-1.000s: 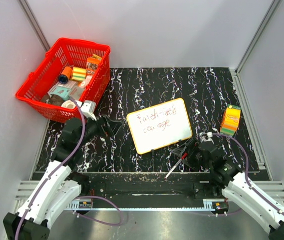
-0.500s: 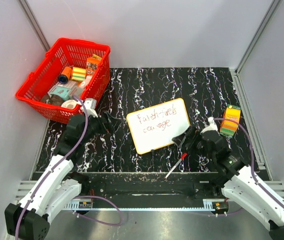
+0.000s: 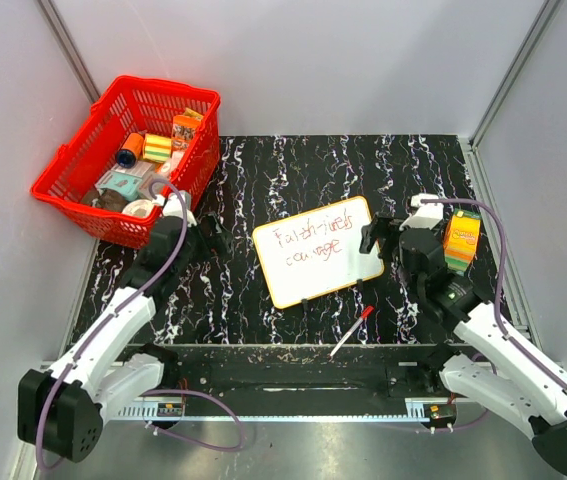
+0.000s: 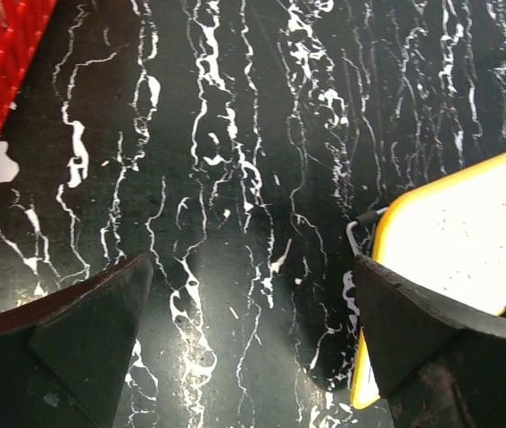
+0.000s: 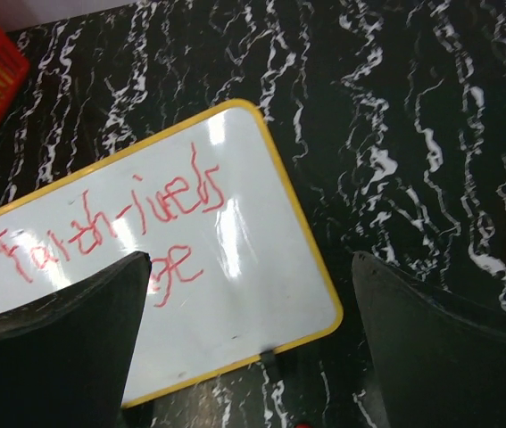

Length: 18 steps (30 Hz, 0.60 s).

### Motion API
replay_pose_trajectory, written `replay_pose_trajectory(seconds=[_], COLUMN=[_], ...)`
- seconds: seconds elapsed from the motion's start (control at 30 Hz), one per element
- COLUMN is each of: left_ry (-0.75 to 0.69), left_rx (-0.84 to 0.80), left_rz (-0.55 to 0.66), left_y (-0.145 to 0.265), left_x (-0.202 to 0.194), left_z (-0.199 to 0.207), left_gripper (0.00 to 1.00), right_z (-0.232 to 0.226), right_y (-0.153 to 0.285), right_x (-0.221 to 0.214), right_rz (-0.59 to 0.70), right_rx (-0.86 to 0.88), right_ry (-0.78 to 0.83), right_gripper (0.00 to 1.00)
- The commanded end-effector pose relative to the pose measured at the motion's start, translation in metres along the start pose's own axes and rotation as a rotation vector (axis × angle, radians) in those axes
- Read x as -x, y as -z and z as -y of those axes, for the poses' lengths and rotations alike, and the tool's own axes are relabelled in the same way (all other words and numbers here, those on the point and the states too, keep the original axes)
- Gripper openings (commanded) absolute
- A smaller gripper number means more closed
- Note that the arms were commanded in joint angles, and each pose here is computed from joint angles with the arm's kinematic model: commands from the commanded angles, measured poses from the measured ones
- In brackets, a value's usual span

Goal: Write a sentence on the whiteboard
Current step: Reset both arms

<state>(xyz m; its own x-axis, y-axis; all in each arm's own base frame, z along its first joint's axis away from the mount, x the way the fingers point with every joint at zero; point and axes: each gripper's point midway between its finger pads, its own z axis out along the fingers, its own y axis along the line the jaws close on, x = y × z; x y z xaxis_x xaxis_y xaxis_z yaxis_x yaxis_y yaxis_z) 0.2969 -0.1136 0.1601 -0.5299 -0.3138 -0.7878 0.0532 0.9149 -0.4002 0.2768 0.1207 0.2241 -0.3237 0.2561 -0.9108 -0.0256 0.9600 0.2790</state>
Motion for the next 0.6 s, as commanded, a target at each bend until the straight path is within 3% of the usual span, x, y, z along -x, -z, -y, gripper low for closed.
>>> replay_pose_trajectory(seconds=[0.0, 0.13, 0.37, 0.57], left_ry=[-0.024, -0.027, -0.081, -0.135], left_rx=[0.064, 0.147, 0.129, 0.147], left_rz=[0.105, 0.155, 0.214, 0.294], left_y=[-0.004, -0.005, -0.010, -0.007], left_x=[0.031, 0.039, 0.047, 0.053], left_z=[-0.005, -0.021, -0.020, -0.028], left_gripper=[0.99, 0.99, 0.99, 0.99], right_z=[0.014, 0.024, 0.034, 0.051], right_y=[-0.004, -0.004, -0.018, -0.025], right_x=[0.052, 0.063, 0.036, 0.020], right_rz=[0.198, 0.280, 0.284, 0.292], right_rx=[-0.112, -0.155, -0.169, -0.160], right_ry=[0.077, 0.133, 0.233, 0.142], right_gripper=[1.00, 1.00, 1.00, 1.00])
